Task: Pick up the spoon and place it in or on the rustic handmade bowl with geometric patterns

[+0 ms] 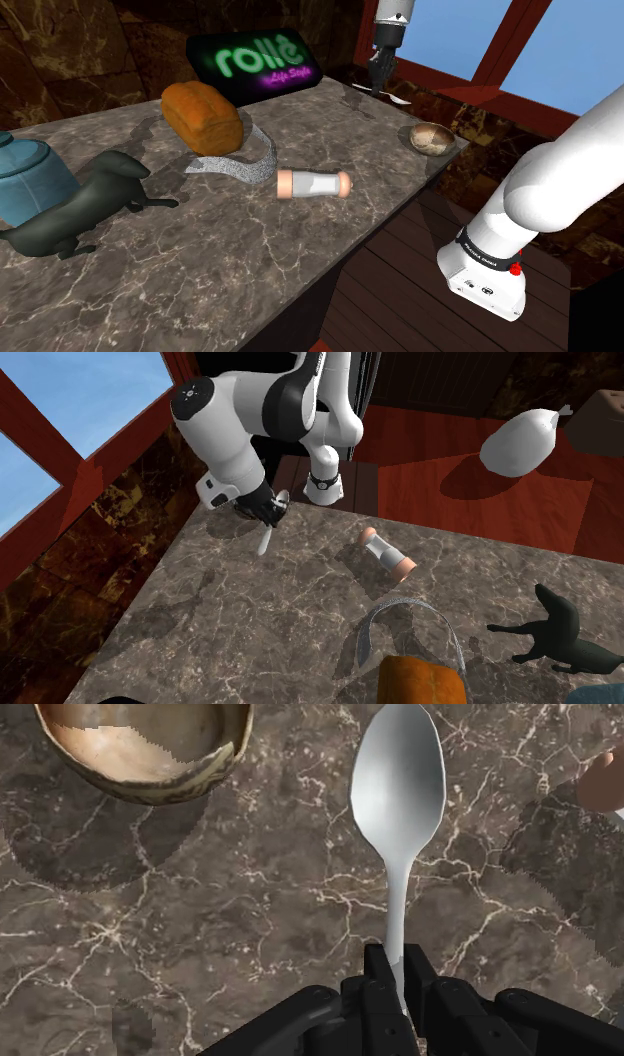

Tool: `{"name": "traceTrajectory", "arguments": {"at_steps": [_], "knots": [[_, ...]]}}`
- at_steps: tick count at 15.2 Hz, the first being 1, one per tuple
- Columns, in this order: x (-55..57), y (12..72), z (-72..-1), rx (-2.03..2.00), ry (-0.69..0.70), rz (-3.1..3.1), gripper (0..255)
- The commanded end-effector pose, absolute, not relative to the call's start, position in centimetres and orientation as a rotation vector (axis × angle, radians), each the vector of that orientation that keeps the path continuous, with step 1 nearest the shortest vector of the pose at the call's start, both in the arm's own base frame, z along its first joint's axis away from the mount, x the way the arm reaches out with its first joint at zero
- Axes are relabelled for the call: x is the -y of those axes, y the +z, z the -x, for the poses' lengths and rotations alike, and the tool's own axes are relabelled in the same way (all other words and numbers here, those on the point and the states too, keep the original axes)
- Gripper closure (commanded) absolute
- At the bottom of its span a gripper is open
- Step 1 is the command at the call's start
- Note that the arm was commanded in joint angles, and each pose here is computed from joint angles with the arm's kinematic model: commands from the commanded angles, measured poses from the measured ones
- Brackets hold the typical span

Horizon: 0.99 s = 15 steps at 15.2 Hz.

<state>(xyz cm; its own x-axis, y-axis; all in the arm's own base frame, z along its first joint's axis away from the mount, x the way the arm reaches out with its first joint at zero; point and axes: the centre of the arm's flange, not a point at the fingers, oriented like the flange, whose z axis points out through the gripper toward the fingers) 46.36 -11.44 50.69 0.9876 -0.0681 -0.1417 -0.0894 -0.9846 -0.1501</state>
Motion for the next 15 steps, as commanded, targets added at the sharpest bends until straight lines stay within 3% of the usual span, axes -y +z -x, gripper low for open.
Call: {"name": "traceTrajectory", "arguments": {"at_steps": [1,15], "knots": [[13.2,50.7,-44.4,-0.117,0.204,2.976,255],[25.3,51.0,-31.7,-0.117,0.204,2.976,255]]}}
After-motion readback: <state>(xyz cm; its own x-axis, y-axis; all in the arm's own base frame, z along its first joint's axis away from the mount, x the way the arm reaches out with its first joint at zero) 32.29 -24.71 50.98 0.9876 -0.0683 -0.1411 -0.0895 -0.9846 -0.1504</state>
